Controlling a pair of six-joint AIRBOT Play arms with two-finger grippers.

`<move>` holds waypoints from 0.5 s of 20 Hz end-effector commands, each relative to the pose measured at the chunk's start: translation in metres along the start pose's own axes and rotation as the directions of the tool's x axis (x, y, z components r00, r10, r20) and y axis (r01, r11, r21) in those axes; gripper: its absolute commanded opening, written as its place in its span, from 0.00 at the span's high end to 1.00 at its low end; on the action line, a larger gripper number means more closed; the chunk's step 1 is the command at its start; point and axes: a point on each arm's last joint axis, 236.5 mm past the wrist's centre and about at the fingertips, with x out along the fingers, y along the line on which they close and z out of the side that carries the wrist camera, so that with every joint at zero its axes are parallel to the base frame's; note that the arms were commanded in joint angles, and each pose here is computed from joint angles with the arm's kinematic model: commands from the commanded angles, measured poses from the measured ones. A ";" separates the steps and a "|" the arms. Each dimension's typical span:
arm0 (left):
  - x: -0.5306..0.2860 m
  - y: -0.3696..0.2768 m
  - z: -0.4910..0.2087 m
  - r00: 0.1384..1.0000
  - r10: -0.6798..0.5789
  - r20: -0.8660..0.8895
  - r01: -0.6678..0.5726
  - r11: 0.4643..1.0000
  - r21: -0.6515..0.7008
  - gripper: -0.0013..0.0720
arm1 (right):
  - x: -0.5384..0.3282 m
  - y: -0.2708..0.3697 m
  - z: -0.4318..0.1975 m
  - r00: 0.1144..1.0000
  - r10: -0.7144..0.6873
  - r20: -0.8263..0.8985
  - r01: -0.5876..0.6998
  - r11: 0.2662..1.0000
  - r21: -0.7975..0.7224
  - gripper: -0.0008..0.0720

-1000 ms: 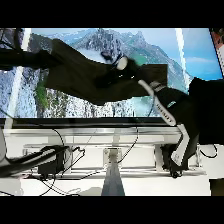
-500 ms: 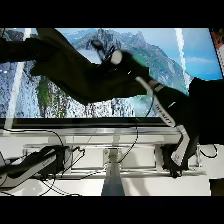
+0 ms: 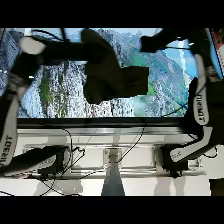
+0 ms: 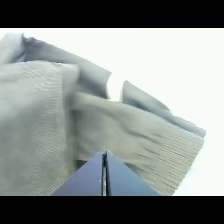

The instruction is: Fold the clothes and pants, and hang the long-sleeved shirts on hangers.

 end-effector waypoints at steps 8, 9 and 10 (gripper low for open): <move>-0.114 0.061 0.033 0.970 0.237 0.062 -0.243 0.964 0.111 0.96 | -0.072 -0.091 0.004 0.989 -0.113 0.091 0.097 0.982 0.159 0.95; -0.143 0.079 0.030 0.945 0.322 0.049 -0.325 0.941 0.098 0.96 | -0.072 -0.091 0.006 0.989 -0.114 0.098 0.097 0.982 0.159 0.95; -0.173 0.100 0.026 0.907 0.420 0.041 -0.422 0.903 0.080 0.96 | -0.071 -0.090 0.008 0.988 -0.111 0.105 0.094 0.983 0.157 0.95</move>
